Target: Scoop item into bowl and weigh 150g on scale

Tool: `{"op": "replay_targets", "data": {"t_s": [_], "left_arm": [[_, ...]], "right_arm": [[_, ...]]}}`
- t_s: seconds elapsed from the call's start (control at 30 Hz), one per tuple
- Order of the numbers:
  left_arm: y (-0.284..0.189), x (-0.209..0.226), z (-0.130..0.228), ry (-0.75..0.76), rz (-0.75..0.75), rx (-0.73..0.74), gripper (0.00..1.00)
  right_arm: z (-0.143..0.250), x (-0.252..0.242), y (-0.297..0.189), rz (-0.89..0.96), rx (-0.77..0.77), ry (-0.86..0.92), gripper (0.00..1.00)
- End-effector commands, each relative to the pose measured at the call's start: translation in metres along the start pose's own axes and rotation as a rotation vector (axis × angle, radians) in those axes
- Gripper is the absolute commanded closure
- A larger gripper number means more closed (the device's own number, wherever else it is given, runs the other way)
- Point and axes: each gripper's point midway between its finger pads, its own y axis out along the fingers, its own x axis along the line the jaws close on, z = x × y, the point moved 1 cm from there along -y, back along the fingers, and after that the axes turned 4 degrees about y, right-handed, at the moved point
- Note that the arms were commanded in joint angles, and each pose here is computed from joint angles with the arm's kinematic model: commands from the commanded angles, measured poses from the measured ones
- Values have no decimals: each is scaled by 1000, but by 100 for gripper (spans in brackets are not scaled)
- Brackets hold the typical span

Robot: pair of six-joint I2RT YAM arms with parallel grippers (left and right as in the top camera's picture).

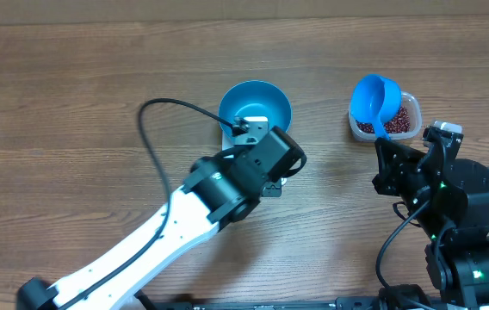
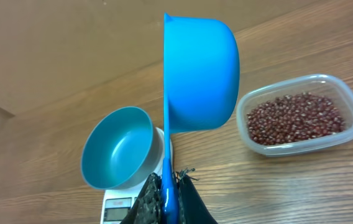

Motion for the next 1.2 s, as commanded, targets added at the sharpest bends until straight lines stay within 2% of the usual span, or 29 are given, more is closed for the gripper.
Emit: {"op": "replay_targets", "data": {"t_s": [0.0, 0.5, 0.8, 1.17], "left_arm": [[32, 9, 14, 63, -76, 21, 96], [91, 3, 24, 147, -36, -46, 96], [133, 5, 38, 172, -97, 0, 96], [145, 12, 28, 185, -164, -61, 96]], "right_arm": [[-20, 1, -9, 28, -70, -32, 96], [-30, -20, -12, 101, -110, -12, 96], [-32, -20, -12, 103, -116, -15, 96], [-37, -17, -12, 92, -138, -18, 96]]}}
